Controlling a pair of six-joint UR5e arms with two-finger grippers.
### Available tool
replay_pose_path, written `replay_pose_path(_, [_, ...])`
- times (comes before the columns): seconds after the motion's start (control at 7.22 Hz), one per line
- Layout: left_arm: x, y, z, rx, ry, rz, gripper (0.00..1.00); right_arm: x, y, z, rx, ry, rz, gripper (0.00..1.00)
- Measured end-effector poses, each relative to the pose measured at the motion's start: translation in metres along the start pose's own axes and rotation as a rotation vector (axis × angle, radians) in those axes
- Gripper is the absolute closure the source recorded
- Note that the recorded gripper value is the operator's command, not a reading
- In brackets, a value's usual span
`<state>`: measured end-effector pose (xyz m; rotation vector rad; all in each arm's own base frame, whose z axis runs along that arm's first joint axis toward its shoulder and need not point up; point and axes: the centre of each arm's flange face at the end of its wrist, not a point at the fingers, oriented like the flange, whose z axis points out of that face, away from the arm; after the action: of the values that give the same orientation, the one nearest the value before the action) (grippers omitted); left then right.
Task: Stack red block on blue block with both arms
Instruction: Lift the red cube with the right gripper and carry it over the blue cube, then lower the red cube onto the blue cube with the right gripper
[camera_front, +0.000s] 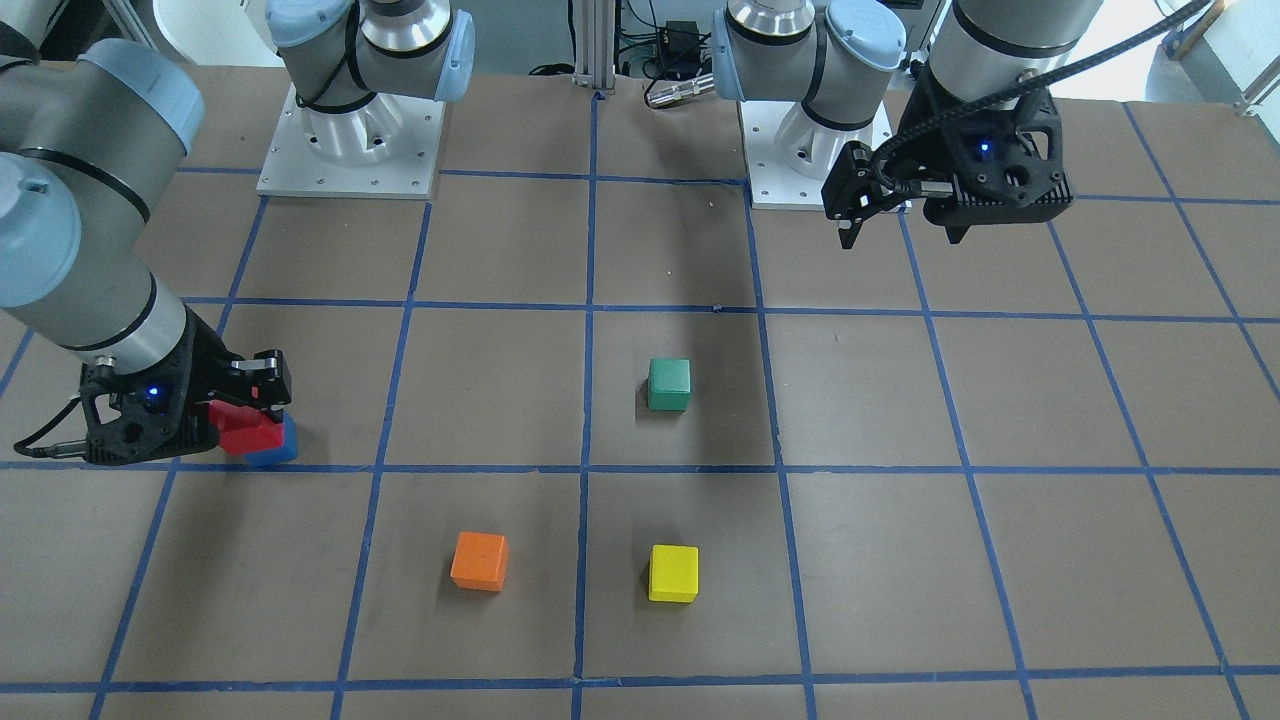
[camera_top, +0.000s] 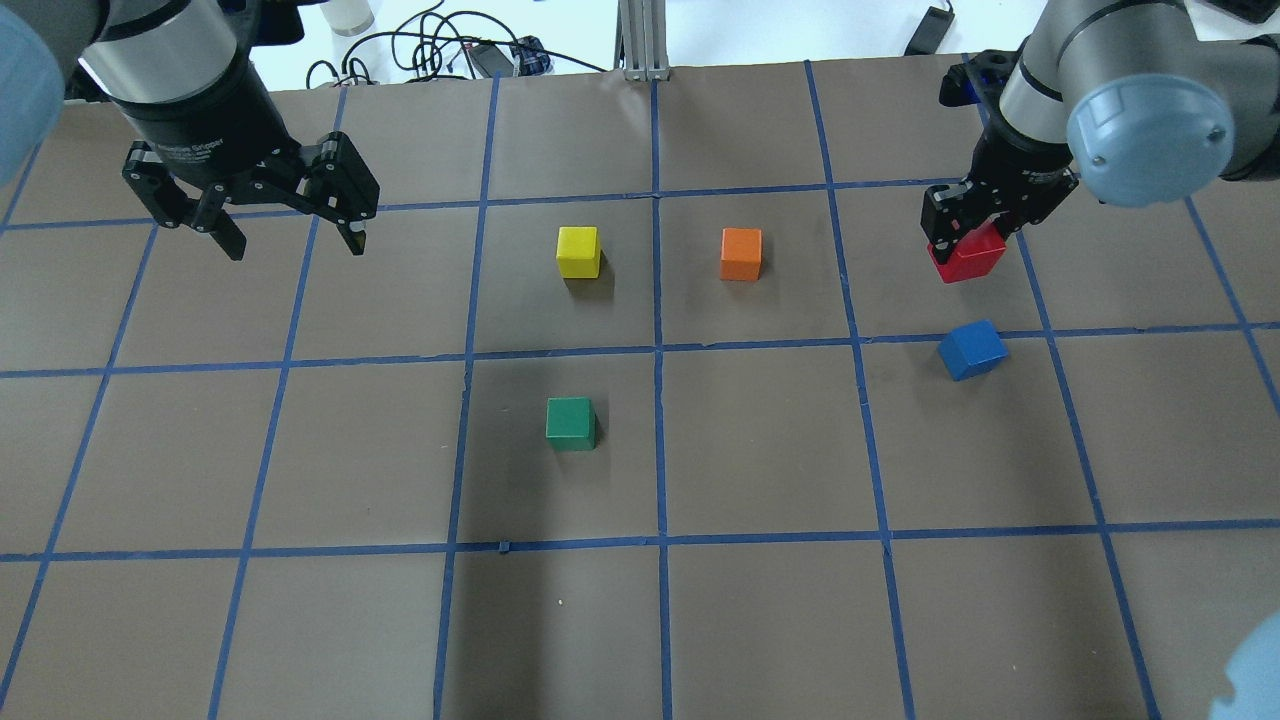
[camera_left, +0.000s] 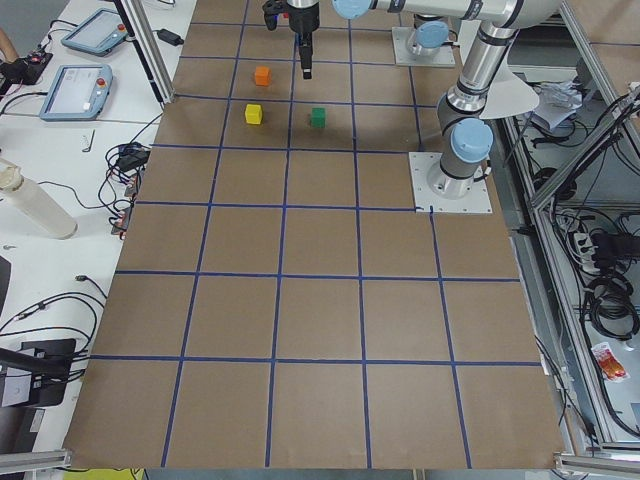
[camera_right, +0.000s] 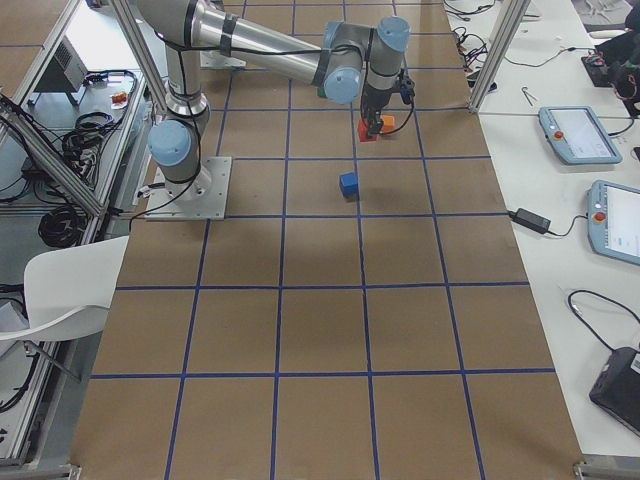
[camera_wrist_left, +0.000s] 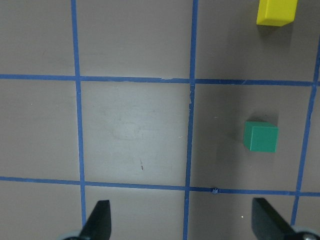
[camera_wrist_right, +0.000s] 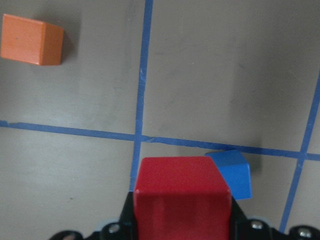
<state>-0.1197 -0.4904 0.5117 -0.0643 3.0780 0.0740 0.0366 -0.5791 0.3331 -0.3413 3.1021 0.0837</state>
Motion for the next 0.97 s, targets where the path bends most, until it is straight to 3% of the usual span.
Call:
replay_pose_path(0.55, [0.001,-0.001,0.001,-0.001,0.003,0.0,0.0,0.014,0.023,0.058,0.051,0.023,-0.02,1.0])
replay_pose_path(0.97, [0.001,-0.001,0.001,-0.001,0.003,0.008,0.0,0.03,0.038,0.078,0.034,0.012,0.016,1.0])
